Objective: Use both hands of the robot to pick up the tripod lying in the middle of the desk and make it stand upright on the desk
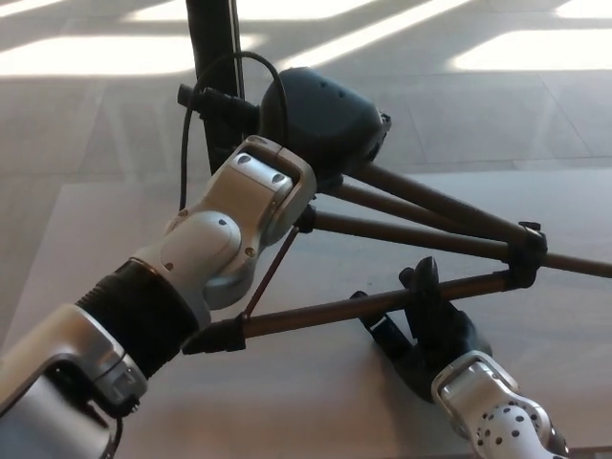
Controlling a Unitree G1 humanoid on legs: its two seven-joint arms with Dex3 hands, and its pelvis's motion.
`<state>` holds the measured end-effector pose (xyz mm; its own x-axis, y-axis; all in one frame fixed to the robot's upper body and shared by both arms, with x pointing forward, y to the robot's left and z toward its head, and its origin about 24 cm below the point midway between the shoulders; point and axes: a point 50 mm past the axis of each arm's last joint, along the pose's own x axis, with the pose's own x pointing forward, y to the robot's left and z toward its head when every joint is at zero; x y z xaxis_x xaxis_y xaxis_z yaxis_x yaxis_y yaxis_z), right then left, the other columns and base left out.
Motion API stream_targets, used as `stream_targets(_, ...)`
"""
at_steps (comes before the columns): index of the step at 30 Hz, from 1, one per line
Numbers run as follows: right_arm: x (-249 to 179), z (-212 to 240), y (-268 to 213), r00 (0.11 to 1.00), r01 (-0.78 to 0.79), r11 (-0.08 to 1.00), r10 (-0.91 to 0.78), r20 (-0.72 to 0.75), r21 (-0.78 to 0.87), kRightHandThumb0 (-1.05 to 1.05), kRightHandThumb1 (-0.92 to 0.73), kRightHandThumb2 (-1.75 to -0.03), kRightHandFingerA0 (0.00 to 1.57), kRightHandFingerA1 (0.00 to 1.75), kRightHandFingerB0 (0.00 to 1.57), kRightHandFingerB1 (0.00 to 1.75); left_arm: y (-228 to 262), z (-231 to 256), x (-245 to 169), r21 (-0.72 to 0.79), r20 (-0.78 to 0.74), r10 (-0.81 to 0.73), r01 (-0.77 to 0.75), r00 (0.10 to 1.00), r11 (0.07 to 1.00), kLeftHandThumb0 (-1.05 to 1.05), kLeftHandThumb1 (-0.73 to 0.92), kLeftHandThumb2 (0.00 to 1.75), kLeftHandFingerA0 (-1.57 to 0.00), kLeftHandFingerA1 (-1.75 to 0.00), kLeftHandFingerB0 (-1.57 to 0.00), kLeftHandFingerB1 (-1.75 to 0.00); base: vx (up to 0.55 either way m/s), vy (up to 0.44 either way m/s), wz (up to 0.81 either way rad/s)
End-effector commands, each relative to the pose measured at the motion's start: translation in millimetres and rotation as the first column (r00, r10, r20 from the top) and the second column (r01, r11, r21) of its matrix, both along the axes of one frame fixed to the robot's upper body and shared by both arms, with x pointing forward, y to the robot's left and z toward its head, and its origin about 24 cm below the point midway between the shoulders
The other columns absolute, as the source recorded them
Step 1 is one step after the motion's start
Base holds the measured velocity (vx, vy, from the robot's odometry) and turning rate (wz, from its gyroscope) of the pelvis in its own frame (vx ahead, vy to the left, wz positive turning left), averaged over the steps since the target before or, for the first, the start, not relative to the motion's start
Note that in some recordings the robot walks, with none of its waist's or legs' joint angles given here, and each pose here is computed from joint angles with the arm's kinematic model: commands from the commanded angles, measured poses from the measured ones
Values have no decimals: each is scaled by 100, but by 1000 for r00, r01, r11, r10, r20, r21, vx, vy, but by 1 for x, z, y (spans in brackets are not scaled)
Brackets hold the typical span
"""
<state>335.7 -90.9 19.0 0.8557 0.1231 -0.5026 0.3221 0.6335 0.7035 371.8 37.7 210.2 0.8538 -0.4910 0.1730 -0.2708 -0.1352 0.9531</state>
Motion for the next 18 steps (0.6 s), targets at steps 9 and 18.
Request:
stream_targets(9,0,1,51,988,-57,994,43,-147,-90,-76,-77,-64,52,165,32,117,-10,25,-13,-107,62,-39,45,997,993,-19,48,54,-93,-145,-83,-72,0,0,0)
stream_targets(18,7,6,51,954,90,979,-138,-266,-185,-63,-89,-67,78,175,56,171,-5,17,-13,-98,33,-35,38,999,994,-18,49,54,-93,-147,-81,-74,0,0,0)
